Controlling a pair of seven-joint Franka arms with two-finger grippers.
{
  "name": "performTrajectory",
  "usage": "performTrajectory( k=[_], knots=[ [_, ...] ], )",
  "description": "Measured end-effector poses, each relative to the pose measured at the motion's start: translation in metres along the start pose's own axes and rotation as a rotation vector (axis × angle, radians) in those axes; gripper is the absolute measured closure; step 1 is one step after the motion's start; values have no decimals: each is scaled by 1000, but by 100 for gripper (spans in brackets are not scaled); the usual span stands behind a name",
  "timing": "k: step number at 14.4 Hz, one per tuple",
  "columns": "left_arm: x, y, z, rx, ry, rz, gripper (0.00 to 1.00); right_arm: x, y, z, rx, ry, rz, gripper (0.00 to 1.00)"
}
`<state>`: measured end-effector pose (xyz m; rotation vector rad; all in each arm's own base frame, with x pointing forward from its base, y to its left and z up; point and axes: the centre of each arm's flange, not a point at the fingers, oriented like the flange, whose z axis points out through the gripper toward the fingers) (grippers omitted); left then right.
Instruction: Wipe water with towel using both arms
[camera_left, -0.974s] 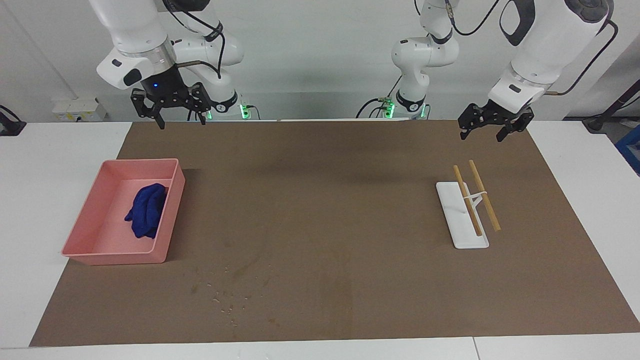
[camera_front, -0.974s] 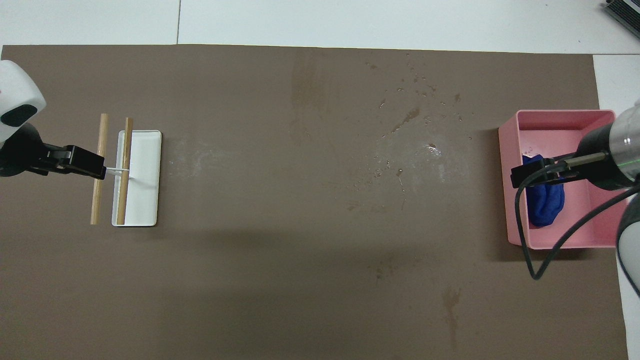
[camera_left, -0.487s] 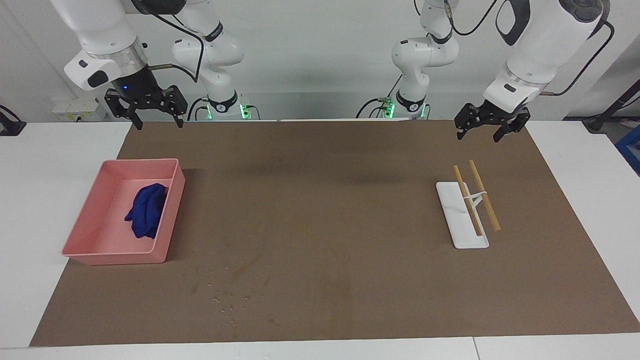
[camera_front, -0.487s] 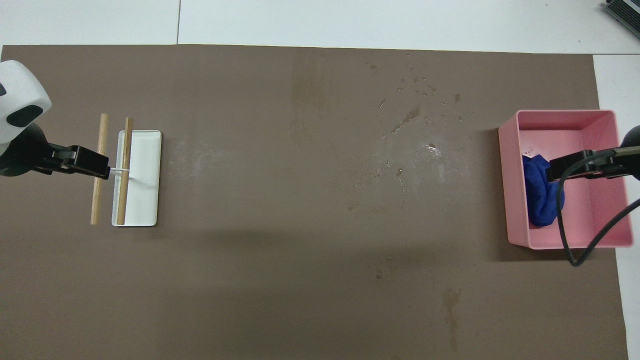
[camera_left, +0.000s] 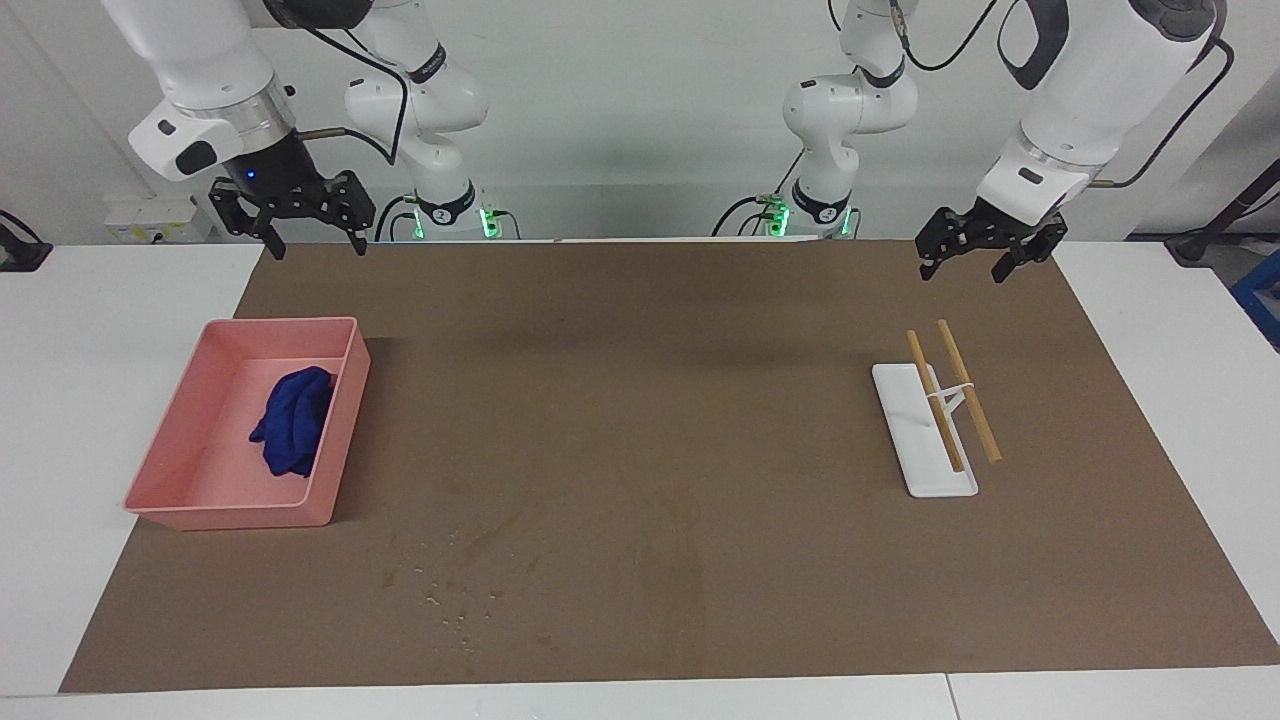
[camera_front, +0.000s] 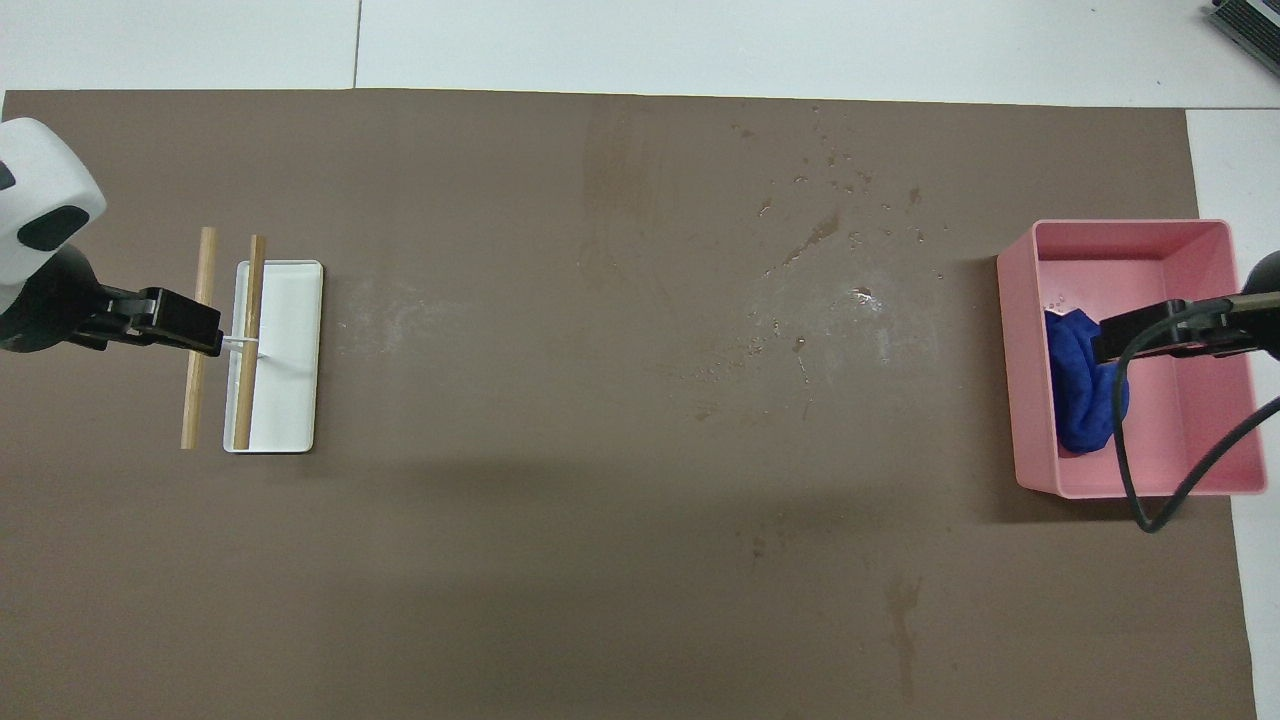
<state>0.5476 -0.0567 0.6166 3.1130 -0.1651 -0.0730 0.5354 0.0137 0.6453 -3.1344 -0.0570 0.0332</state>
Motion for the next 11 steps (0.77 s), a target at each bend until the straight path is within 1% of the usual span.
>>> performTrajectory(
  k=[4,11],
  knots=[
    [-3,4,-13,2,25,6,0,0,-1,0,0,0,-2,0],
    [-6,3,-6,3,5,3,0,0,-3,0,0,1,-5,0]
  ],
)
